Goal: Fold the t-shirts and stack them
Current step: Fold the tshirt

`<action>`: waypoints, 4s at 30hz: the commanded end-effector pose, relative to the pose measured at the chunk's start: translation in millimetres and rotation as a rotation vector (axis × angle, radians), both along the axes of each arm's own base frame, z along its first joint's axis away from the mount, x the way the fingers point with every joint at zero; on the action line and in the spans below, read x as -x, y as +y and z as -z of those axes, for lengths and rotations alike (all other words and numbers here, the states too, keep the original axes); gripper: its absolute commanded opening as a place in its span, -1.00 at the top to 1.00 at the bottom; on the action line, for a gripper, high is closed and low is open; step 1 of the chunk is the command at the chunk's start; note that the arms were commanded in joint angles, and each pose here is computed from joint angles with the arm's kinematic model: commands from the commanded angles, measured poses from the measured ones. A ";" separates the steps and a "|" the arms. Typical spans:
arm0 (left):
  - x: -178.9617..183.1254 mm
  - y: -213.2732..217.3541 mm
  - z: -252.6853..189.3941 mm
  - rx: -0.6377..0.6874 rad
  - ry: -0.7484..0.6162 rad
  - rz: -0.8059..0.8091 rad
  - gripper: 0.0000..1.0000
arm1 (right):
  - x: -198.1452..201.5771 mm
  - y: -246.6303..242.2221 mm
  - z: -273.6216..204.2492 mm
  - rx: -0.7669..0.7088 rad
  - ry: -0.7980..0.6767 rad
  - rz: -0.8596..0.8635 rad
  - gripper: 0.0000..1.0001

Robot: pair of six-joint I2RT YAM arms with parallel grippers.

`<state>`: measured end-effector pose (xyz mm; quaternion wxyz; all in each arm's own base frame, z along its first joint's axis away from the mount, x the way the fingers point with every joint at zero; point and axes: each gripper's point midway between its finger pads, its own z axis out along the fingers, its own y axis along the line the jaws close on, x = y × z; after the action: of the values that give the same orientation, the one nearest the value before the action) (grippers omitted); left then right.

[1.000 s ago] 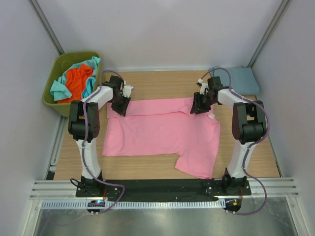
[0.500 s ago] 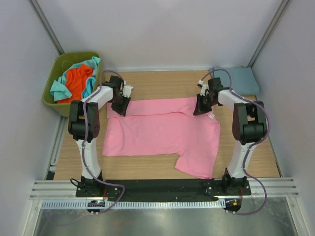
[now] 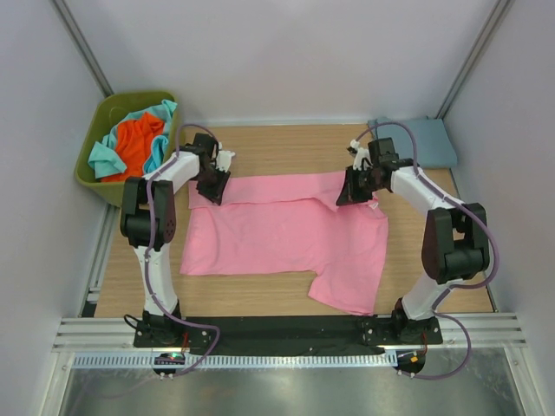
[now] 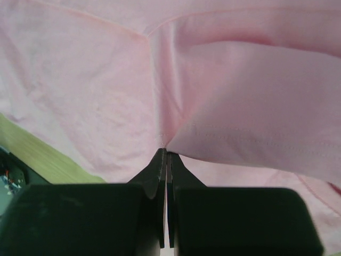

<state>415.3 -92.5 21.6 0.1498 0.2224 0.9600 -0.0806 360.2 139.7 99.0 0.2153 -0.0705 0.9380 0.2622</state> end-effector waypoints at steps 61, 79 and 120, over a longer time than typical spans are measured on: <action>-116.4 18.6 15.8 -0.183 -0.094 -0.086 0.37 | -230.2 -119.9 57.2 0.298 -0.220 0.264 -0.08; -7.3 -73.6 -225.2 0.316 -0.260 -0.020 -0.99 | -97.6 -98.7 -111.3 0.319 -0.587 -0.069 -0.28; 45.3 46.0 -100.3 -0.194 -0.089 -0.141 -0.61 | 244.6 -44.3 41.5 0.259 -0.424 -1.437 0.02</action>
<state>356.1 -49.3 102.8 0.1408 0.1647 0.9760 0.0197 111.2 94.0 63.0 0.1580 -0.7455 0.6114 0.2131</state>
